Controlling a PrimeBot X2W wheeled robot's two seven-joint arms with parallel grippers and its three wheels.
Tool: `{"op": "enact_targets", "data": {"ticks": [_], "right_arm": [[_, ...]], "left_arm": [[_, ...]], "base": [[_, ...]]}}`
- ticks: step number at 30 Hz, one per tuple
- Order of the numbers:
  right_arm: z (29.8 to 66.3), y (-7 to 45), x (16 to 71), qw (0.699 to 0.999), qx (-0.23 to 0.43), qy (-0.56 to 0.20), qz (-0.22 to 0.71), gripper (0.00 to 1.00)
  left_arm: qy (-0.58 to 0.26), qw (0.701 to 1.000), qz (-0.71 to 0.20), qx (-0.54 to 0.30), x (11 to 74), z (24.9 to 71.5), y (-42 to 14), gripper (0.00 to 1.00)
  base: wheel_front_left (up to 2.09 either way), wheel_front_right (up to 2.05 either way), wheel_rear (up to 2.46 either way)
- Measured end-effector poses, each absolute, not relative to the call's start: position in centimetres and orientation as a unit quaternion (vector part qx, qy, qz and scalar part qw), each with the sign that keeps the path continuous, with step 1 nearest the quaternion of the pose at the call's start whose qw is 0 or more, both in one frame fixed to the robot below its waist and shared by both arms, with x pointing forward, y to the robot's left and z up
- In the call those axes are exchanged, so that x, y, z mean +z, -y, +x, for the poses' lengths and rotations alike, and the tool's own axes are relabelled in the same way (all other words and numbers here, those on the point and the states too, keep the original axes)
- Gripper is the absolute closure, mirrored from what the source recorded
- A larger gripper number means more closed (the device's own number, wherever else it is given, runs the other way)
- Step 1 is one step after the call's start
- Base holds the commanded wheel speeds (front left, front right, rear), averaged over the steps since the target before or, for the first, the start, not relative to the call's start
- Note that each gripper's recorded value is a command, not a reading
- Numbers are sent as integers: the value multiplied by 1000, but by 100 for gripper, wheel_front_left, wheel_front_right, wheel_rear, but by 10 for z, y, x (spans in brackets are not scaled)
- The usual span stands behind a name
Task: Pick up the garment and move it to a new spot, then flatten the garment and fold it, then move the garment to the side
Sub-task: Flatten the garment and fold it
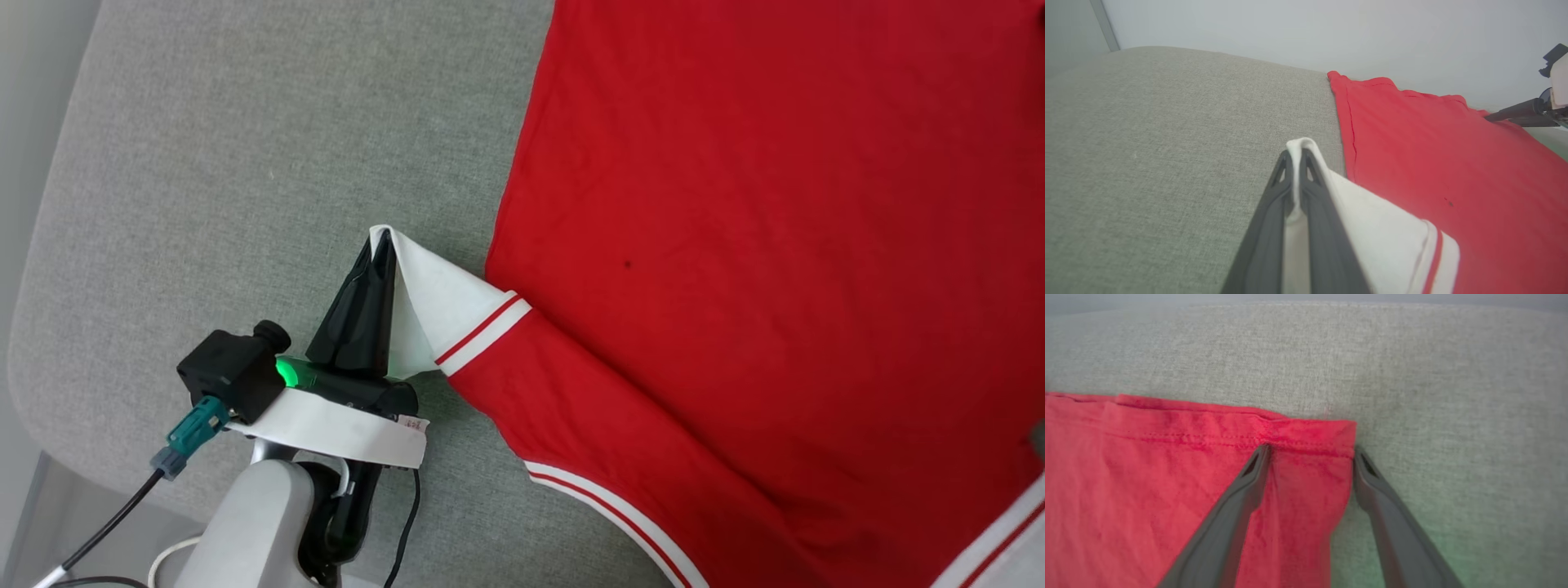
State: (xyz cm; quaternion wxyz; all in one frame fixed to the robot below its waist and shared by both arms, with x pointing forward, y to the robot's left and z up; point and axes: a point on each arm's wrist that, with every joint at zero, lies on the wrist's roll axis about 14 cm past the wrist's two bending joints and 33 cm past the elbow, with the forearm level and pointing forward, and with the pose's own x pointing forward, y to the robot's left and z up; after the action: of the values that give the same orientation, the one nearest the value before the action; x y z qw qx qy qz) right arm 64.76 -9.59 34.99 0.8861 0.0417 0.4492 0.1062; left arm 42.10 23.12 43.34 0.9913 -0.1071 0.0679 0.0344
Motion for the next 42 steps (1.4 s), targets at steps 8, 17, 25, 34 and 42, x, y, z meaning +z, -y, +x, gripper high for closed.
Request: {"op": "enact_targets", "data": {"ticks": [8, 17, 25, 34, 42], "right_arm": [[650, 88, 337, 870, 106, -480, 43, 100], [638, 91, 371, 890, 123, -440, -17, 100], [599, 147, 433, 914, 109, -383, -73, 100], [456, 251, 418, 887, 36, -457, -55, 100], [302, 289, 373, 827, -25, -560, 31, 61]], "left_arm": [[-79, 990, -103, 49, 422, 418, -238, 100], [-76, 990, -104, 54, 427, 404, -240, 100], [-85, 989, -101, 59, 431, 376, -243, 100], [-113, 987, -104, 56, 430, 348, -238, 100], [-115, 989, -95, 19, 440, 349, -219, 100]], "base": [[0, 0, 0], [0, 0, 0], [0, 0, 0], [0, 0, 0], [0, 0, 0]]}}
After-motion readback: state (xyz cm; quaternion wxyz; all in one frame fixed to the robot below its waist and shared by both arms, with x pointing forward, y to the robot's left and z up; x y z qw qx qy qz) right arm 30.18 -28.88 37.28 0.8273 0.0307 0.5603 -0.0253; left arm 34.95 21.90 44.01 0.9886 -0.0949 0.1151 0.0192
